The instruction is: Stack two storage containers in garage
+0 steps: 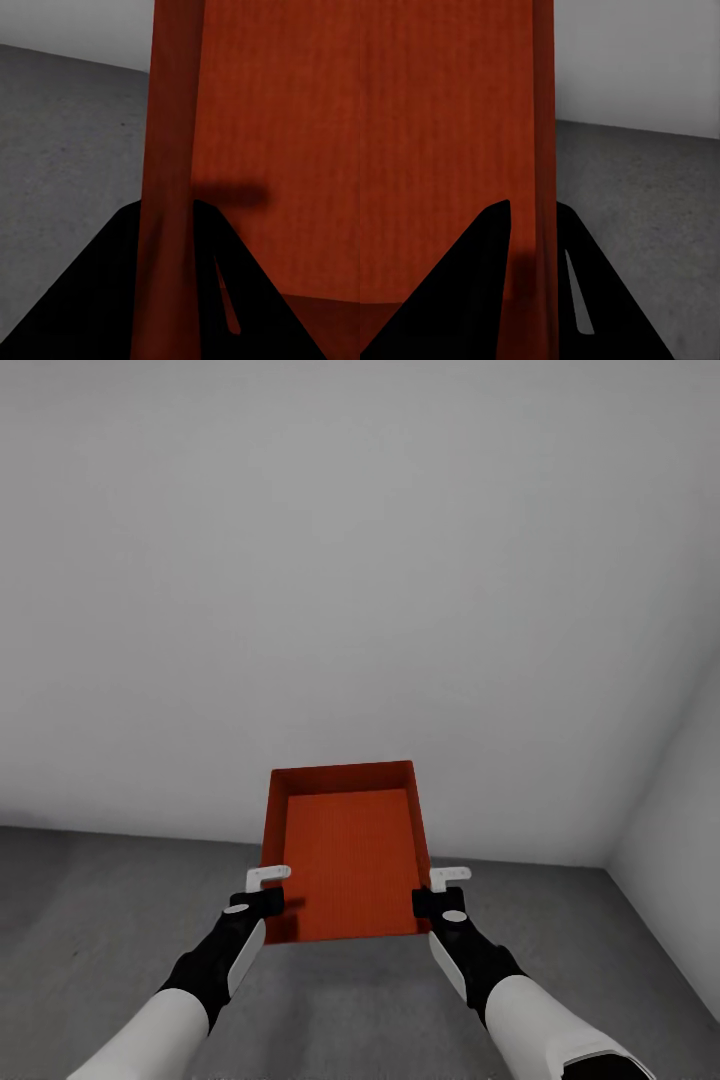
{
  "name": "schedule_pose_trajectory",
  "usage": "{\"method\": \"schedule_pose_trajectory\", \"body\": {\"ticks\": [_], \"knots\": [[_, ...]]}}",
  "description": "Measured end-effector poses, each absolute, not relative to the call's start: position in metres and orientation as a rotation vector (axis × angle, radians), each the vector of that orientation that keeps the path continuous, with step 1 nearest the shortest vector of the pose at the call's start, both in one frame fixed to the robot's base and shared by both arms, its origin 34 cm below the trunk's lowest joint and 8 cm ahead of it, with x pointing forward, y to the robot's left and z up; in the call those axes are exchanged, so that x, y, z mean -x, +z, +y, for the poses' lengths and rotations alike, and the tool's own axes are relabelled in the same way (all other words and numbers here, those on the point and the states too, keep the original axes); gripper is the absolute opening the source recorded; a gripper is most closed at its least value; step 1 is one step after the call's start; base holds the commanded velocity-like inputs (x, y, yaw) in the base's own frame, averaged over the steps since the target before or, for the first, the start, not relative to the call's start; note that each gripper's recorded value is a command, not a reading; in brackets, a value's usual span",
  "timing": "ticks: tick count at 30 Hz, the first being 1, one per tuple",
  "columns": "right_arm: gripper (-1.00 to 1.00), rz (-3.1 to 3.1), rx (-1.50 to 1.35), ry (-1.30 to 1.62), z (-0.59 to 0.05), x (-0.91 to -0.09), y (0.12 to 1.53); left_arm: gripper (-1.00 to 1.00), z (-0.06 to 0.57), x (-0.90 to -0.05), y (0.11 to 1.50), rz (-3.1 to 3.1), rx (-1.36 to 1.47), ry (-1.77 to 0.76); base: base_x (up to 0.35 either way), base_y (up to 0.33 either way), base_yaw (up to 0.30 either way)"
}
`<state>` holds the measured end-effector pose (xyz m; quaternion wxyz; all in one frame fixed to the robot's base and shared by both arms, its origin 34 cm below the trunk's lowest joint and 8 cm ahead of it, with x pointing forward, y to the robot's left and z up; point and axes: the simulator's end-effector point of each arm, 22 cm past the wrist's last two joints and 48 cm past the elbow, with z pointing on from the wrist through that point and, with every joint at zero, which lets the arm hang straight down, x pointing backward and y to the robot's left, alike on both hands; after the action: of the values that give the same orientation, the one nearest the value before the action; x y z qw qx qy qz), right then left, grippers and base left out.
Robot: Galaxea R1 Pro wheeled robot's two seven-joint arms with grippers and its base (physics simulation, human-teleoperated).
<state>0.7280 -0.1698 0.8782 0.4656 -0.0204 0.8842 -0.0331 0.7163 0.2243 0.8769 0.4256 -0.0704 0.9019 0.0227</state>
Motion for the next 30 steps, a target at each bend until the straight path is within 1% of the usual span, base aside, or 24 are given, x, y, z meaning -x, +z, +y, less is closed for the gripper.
{"method": "schedule_pose_trajectory", "body": {"ticks": [30], "knots": [[-1.0, 2.207, 0.053, -0.082, -0.17, -0.724, 0.856, -1.0, 0.224, -0.711, 0.854, 2.291, 0.179, 0.059, 0.0, 0.0, 0.0]]}}
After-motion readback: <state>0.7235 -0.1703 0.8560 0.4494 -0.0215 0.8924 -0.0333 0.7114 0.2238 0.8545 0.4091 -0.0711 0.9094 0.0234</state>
